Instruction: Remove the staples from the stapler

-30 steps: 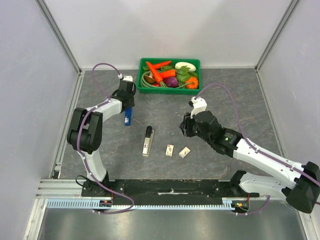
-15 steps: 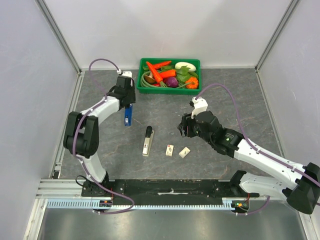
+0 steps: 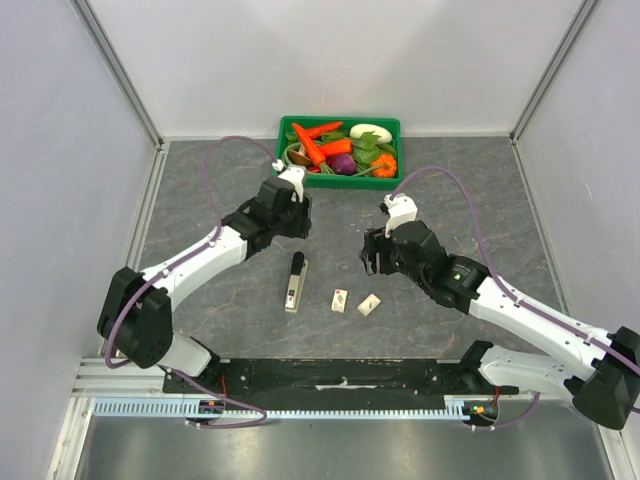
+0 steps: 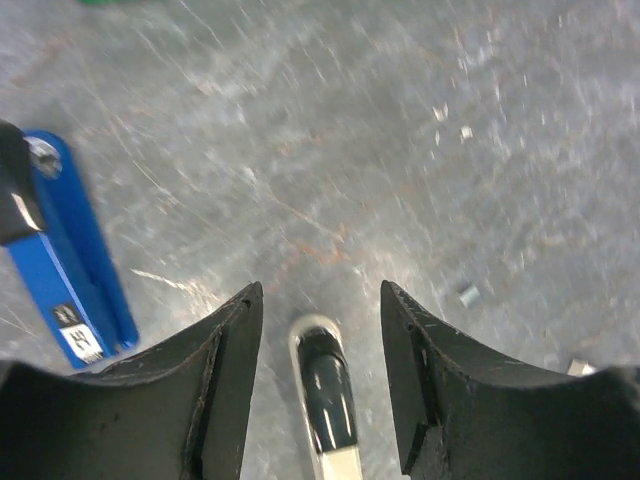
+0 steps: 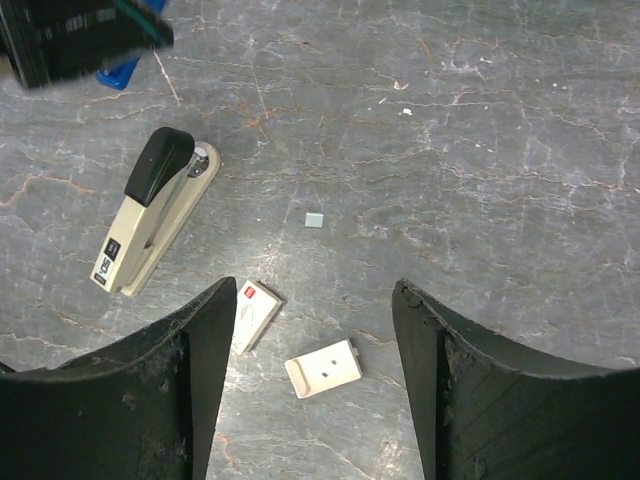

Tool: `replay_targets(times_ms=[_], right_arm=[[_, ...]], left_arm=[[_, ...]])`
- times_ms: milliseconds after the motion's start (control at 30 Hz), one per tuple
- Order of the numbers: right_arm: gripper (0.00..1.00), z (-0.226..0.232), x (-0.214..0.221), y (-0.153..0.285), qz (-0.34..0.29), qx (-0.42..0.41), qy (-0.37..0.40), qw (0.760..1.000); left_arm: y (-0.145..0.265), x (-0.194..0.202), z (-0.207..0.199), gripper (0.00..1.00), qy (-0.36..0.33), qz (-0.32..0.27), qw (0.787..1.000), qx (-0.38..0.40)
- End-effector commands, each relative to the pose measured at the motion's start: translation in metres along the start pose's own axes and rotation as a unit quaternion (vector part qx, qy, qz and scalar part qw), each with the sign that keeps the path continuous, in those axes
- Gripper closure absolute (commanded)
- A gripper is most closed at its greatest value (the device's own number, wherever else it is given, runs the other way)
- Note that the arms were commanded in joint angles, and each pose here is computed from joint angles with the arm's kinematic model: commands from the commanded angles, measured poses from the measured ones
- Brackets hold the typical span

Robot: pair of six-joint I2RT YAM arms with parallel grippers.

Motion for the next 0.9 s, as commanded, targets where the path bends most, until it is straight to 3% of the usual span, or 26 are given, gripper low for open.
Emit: replay_targets(times_ms=[0, 200, 867], right_arm=[[0.29, -0.003, -0.016, 0.010, -0.017, 0.009, 0.005, 1.000], [0.27, -0.006, -0.006, 0.007, 0.000, 0.010, 0.003, 1.000], [0.26, -0.001, 0.004, -0.003, 0.028, 0.001, 0.000, 1.000]], left_arm=[[0.009, 0.024, -0.015, 0.43, -0.005, 0.032, 0.999, -0.004], [0.003, 0.056, -0.023, 0.22, -0.009, 0.070, 0.997, -0.004], [-0.009, 0.099, -0.025, 0.23, -0.038, 0.141, 0.989, -0.029]])
Point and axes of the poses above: each gripper's point midway between its finger pads, its own y axis back along the fingers, its own z axis along the line the jaws close on, x = y × z, the point moved 7 cm from there along y, back along the fingers, and after that the axes turned 4 degrees about -y, right-handed, at the moved point
